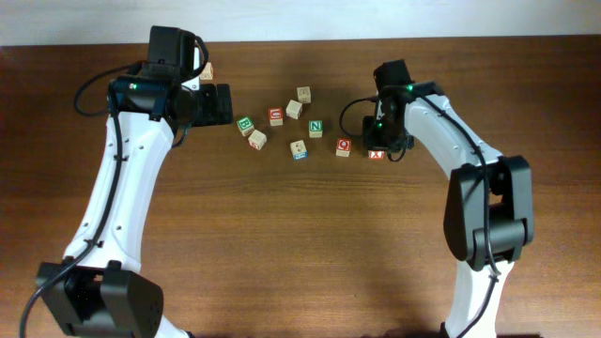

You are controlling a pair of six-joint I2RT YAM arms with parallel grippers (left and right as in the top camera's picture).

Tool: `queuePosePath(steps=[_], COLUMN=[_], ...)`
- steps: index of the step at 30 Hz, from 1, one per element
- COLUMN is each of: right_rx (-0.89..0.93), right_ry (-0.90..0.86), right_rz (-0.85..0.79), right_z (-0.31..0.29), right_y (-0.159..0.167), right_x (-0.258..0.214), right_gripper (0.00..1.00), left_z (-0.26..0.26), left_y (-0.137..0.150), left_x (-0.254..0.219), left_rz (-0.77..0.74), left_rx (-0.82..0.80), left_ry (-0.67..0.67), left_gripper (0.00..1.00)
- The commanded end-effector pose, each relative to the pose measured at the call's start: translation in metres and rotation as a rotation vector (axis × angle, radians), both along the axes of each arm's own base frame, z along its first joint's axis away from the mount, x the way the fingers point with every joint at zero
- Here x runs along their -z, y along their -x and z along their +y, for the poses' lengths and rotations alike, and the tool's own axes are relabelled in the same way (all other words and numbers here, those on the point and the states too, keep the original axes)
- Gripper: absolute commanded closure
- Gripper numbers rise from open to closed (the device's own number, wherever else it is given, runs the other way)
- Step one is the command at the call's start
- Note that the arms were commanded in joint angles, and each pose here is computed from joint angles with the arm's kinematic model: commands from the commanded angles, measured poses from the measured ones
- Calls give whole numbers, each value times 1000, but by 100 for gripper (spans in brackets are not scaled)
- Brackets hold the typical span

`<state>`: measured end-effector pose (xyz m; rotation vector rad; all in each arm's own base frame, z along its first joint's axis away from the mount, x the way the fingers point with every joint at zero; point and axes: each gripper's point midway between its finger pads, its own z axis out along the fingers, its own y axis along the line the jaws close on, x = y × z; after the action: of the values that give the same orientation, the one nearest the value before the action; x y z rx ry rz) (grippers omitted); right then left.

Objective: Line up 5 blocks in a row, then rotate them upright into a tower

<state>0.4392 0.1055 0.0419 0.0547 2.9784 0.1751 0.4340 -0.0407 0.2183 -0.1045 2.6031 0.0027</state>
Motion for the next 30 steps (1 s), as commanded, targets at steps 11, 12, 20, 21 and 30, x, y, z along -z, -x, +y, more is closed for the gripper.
queuePosePath(steps=[11,12,20,21,30], right_rx=[-38,-37,17,17,0], right_ry=[-74,-58,16,14,28], right_rz=[258,262,249,244,306], right_z=[16,13,-2,-2,2], right_y=[77,79,83,82,98], right_x=[-17,-13,18,19,18], right_gripper=[87,86,86,87,63], left_z=[2,2,2,2,2], left_y=[-4,-4,-4,-4,-4], left_x=[-6,-6,-6,-6,-6], left_rz=[-16,-16,-16,-16,-16], left_rx=[-18,-18,-18,-18,-18], left_ry=[-4,-4,-4,-4,-4], left_gripper=[1,1,1,1,1])
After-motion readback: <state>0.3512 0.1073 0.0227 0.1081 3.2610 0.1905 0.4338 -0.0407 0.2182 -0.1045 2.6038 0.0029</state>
